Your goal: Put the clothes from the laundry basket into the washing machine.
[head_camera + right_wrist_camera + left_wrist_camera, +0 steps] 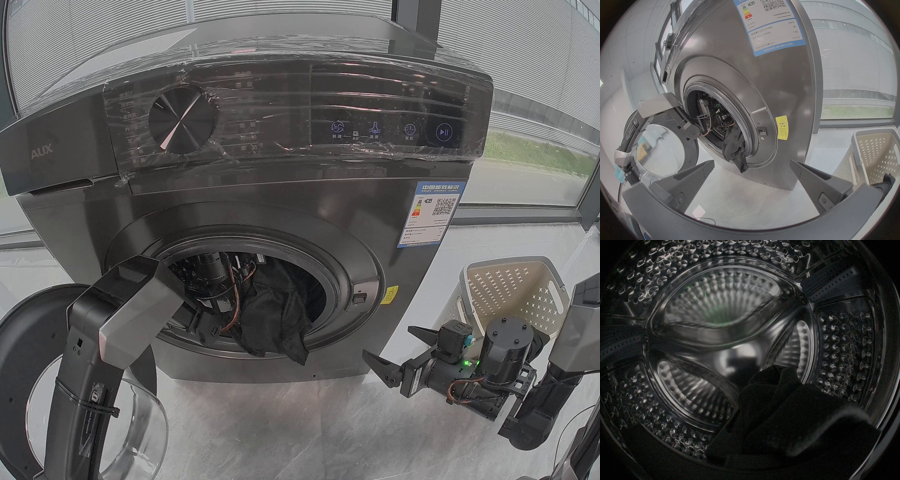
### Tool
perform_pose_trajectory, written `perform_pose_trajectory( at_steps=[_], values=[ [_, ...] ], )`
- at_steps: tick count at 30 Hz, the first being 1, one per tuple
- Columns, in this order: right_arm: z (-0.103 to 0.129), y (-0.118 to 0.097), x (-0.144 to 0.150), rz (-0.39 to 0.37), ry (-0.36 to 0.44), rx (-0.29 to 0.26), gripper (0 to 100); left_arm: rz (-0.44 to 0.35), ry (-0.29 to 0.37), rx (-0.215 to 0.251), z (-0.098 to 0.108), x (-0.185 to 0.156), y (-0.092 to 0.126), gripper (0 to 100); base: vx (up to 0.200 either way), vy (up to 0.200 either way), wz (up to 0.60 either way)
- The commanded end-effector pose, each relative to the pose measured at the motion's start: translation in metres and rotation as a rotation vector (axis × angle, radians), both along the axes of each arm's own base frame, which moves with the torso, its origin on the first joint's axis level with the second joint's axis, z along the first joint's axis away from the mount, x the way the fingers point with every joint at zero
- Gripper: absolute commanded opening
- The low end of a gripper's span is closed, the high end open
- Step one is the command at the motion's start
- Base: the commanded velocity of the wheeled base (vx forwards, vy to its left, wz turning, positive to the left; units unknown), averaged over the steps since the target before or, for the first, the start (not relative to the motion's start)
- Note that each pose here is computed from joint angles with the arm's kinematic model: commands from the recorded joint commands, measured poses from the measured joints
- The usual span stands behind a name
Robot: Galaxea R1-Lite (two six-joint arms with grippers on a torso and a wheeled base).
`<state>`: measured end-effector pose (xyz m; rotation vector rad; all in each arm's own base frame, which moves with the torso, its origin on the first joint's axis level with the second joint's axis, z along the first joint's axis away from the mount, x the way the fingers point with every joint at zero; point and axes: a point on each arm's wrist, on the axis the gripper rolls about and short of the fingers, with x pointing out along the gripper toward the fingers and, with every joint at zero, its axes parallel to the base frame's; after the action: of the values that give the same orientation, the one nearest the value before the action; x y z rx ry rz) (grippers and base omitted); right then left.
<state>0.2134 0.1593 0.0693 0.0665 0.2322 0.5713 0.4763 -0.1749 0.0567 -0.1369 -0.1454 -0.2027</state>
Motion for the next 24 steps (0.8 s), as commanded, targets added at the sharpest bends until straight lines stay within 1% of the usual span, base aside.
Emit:
perform_pose_trajectory(
  at_steps=[1, 3, 4, 7, 10, 11, 14, 18, 19, 20, 21, 24],
  values=[
    [-0.001, 0.001, 0.0, 0.002, 0.001, -0.001, 100, 0.004, 0.012, 0.005, -0.001, -0.002, 0.002, 0, 0.0, 0.0, 0.0],
    [-0.001, 0.001, 0.0, 0.002, 0.001, -0.001, 100, 0.004, 0.019, 0.008, 0.0, -0.004, 0.003, 0, 0.0, 0.0, 0.0],
    [-0.001, 0.0, 0.0, 0.001, 0.001, -0.001, 100, 0.003, 0.026, 0.011, 0.002, -0.007, 0.005, 100, 0.0, 0.0, 0.0],
    [-0.001, 0.0, 0.0, 0.001, 0.002, -0.002, 100, -0.008, 0.039, 0.007, 0.005, -0.013, 0.006, 100, 0.0, 0.0, 0.0],
    [-0.001, 0.001, 0.0, 0.001, 0.002, -0.002, 100, -0.019, 0.077, 0.026, 0.006, -0.023, 0.009, 100, 0.0, 0.0, 0.0],
    [-0.001, 0.0, 0.001, -0.001, 0.004, -0.003, 100, -0.036, 0.129, 0.05, 0.005, -0.032, 0.011, 100, 0.0, 0.0, 0.0],
    [-0.001, 0.0, 0.001, -0.001, 0.001, -0.001, 100, -0.105, 0.229, 0.089, 0.003, -0.053, 0.012, 100, 0.0, 0.0, 0.0],
    [-0.001, 0.001, 0.0, 0.001, 0.002, -0.002, 100, -0.154, 0.298, 0.132, -0.009, -0.068, 0.009, 100, 0.0, 0.0, 0.0],
    [-0.001, 0.001, 0.0, 0.001, 0.002, -0.002, 100, -0.159, 0.308, 0.146, -0.012, -0.071, 0.008, 100, 0.0, 0.0, 0.0],
    [-0.001, 0.001, 0.0, 0.001, 0.002, -0.002, 100, -0.159, 0.31, 0.15, -0.013, -0.071, 0.009, 100, 0.0, 0.0, 0.0],
    [-0.001, 0.001, 0.0, 0.001, 0.002, -0.002, 100, -0.167, 0.323, 0.17, -0.017, -0.075, 0.007, 100, 0.0, 0.0, 0.0],
    [-0.001, 0.001, 0.0, 0.001, 0.002, -0.002, 100, -0.215, 0.379, 0.205, -0.03, -0.087, 0.001, 100, 0.0, 0.0, 0.0]
  ],
)
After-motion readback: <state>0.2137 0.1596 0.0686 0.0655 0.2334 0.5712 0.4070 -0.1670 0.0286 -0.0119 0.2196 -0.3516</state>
